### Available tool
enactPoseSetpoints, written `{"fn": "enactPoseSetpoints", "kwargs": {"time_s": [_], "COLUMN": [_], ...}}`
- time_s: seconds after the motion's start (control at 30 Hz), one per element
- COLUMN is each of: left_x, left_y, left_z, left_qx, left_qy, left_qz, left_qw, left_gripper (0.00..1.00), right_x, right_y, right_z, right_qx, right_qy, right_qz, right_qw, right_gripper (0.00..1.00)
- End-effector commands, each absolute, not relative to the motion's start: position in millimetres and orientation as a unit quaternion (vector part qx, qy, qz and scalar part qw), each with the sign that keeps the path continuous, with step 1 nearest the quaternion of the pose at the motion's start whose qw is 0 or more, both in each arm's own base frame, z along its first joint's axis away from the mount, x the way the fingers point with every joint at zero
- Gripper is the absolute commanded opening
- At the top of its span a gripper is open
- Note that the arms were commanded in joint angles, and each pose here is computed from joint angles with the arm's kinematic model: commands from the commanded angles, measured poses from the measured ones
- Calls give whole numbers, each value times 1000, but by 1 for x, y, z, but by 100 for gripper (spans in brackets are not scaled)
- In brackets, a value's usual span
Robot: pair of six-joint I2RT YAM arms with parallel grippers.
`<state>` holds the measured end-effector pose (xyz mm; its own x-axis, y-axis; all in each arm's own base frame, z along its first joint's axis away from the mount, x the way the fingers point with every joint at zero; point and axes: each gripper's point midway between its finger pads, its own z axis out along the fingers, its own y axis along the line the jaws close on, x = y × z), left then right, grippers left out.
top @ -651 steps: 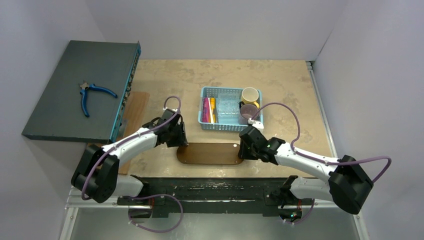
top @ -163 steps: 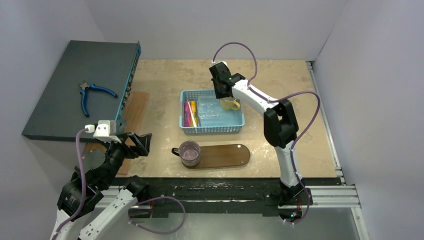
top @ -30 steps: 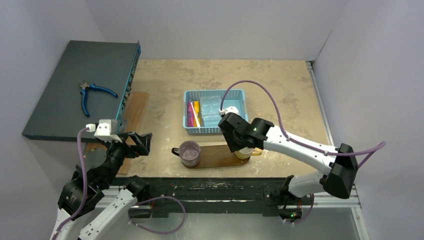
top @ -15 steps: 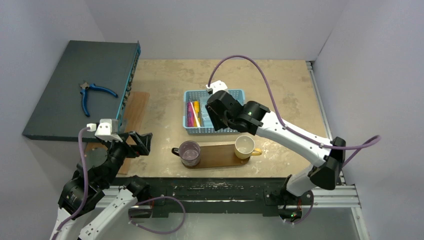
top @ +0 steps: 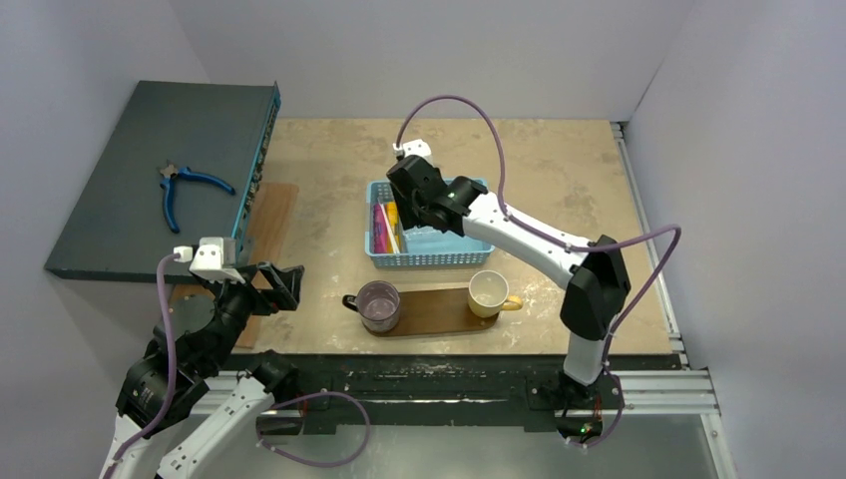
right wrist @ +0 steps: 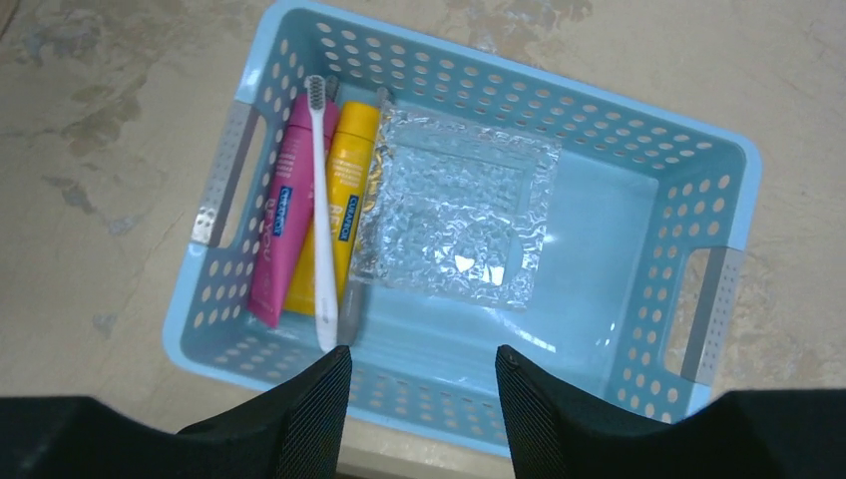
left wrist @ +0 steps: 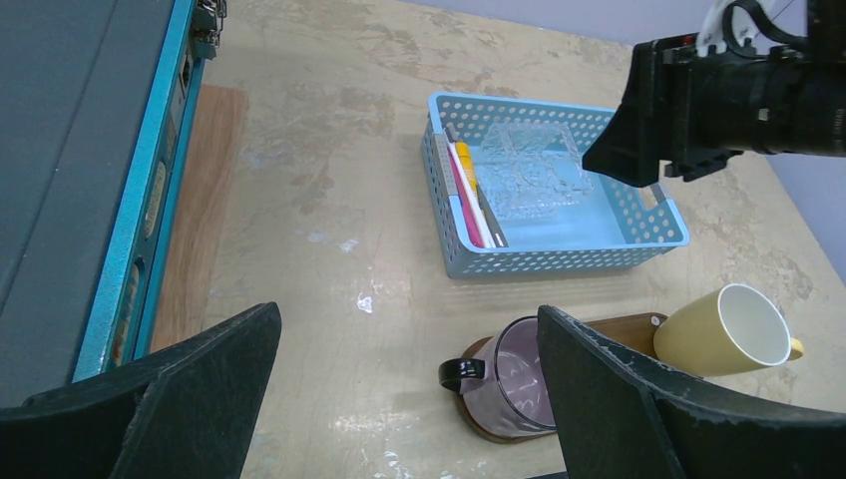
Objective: Prepare toiletry sets of a toothbrush and toothpaste on the tray
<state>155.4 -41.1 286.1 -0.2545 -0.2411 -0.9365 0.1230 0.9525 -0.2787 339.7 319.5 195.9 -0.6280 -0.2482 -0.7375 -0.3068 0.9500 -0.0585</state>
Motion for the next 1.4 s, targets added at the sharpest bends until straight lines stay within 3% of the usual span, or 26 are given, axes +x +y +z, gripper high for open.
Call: {"fn": "enactPoseSetpoints", "kwargs": {"time_s": [0.0,1.03,1.37], "left_x": [161,162,163], "left_y": [-50,-53,-52], "left_z": [290,289,289], "left_qx": [-19,-13,-14], "left_qy": [776,779,779], "left_qz": [-157,-156,-154], "left_qw": [610,607,608], "left_gripper": [100,100,100], "right_x": [367,417,418], "right_y": [328,330,327], "right_z": [201,121,116], "right_qx": [-93,-28,-29], "right_qy": [900,924,926], "right_qz": [68,66,60], "right_qw": [420,375,372], "right_gripper": [56,39,11]}}
